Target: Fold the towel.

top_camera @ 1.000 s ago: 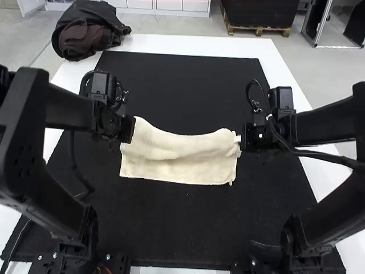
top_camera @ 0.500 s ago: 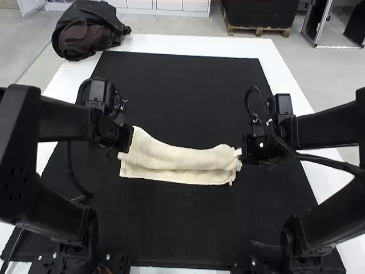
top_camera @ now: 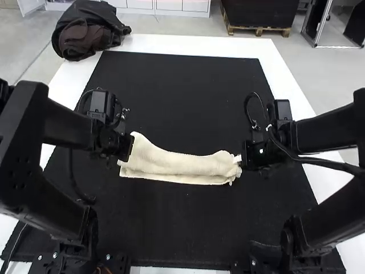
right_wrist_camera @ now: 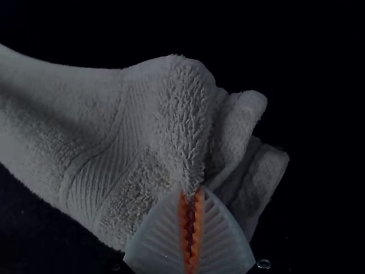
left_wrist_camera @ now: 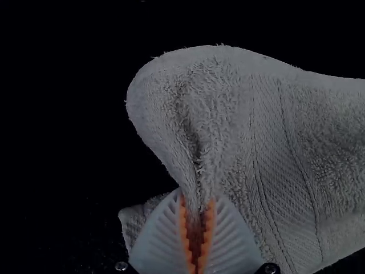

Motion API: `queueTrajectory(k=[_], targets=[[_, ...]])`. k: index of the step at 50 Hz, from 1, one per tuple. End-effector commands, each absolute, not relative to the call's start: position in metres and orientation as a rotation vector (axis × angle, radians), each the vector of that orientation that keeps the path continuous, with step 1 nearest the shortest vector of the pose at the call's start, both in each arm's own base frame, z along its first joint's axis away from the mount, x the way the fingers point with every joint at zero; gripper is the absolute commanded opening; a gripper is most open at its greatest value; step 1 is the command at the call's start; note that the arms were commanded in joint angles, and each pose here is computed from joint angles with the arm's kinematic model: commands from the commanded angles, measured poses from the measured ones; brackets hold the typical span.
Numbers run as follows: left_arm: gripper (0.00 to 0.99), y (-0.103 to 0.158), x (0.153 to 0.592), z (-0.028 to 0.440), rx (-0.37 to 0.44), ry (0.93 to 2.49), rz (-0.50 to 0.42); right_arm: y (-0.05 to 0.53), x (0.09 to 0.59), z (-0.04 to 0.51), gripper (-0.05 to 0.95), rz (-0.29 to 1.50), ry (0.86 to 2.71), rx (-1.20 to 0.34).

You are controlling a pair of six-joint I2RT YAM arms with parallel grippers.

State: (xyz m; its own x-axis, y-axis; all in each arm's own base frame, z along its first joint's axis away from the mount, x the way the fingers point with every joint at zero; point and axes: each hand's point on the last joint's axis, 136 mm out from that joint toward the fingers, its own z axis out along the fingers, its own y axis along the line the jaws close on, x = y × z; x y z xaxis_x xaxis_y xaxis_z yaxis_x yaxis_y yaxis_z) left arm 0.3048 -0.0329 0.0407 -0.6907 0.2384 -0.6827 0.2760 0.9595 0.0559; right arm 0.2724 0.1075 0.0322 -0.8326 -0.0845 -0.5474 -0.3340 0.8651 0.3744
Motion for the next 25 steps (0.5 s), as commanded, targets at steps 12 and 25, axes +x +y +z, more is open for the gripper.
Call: queueTrajectory(k=[12,25], targets=[[0.023,-0.021,0.305,0.026,0.376,2.358,0.014,0.097,0.276,0.005,-0.02,0.56,2.564,-0.306],[0.192,-0.016,0.305,0.016,0.395,2.364,0.06,0.087,0.284,-0.001,0.18,0.481,2.56,-0.305]])
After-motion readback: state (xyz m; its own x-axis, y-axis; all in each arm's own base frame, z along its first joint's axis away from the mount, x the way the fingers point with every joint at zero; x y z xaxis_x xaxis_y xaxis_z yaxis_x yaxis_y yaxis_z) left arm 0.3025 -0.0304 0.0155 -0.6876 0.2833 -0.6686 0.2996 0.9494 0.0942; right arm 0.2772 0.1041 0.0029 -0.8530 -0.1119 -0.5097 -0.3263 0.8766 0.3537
